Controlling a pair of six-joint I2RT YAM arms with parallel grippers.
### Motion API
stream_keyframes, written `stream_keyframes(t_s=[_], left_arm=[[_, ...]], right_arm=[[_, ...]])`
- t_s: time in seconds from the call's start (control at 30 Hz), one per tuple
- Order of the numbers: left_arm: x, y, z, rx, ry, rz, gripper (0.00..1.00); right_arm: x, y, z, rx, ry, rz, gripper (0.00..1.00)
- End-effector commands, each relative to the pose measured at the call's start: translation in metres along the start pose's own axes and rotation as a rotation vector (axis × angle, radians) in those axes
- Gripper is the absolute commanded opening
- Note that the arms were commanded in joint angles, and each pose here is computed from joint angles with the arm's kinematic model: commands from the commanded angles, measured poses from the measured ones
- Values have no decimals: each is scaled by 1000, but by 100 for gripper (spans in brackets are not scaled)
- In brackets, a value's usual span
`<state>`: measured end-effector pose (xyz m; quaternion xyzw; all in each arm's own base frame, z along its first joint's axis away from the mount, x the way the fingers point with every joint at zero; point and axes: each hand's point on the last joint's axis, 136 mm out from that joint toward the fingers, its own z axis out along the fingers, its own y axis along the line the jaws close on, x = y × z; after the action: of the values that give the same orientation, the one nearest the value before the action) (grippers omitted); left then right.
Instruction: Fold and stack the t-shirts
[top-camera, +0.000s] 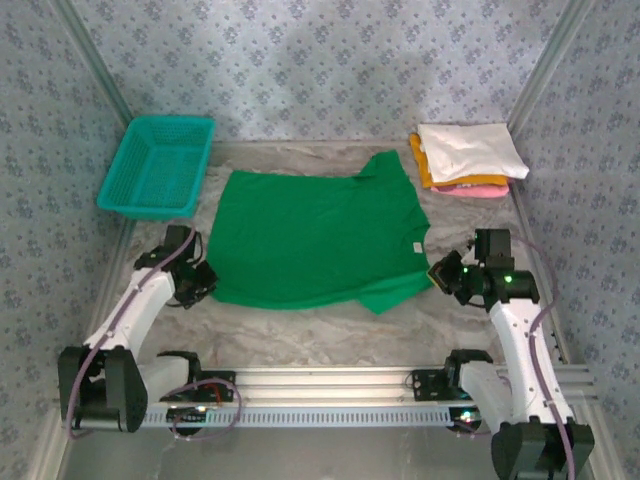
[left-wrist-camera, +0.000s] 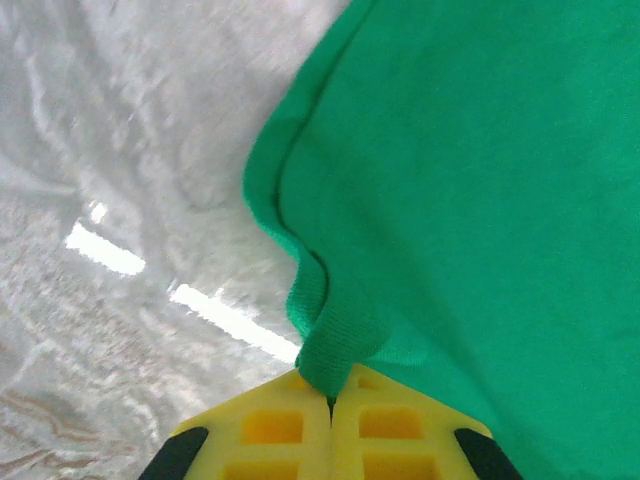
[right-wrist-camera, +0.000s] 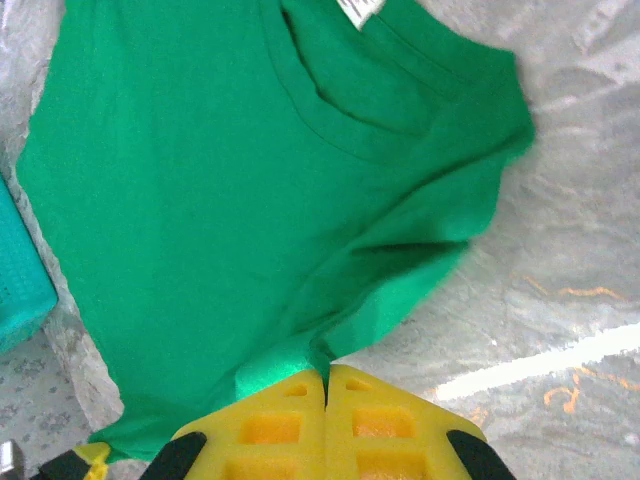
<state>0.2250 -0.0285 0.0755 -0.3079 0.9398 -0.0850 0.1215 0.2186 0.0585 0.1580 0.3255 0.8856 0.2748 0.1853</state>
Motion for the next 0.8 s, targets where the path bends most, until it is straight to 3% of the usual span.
stream_keyframes(t_s=[0.0, 0.33, 0.77], left_arm=[[-15, -17, -10, 29, 2, 71, 0], [-36, -41, -3, 55, 45, 107, 0], [-49, -31, 22, -7, 117, 114, 0]], right_arm=[[-8, 7, 3, 8, -5, -63, 0], [-39, 19, 25, 20, -28, -56, 0], [-66, 31, 50, 43, -4, -87, 0]])
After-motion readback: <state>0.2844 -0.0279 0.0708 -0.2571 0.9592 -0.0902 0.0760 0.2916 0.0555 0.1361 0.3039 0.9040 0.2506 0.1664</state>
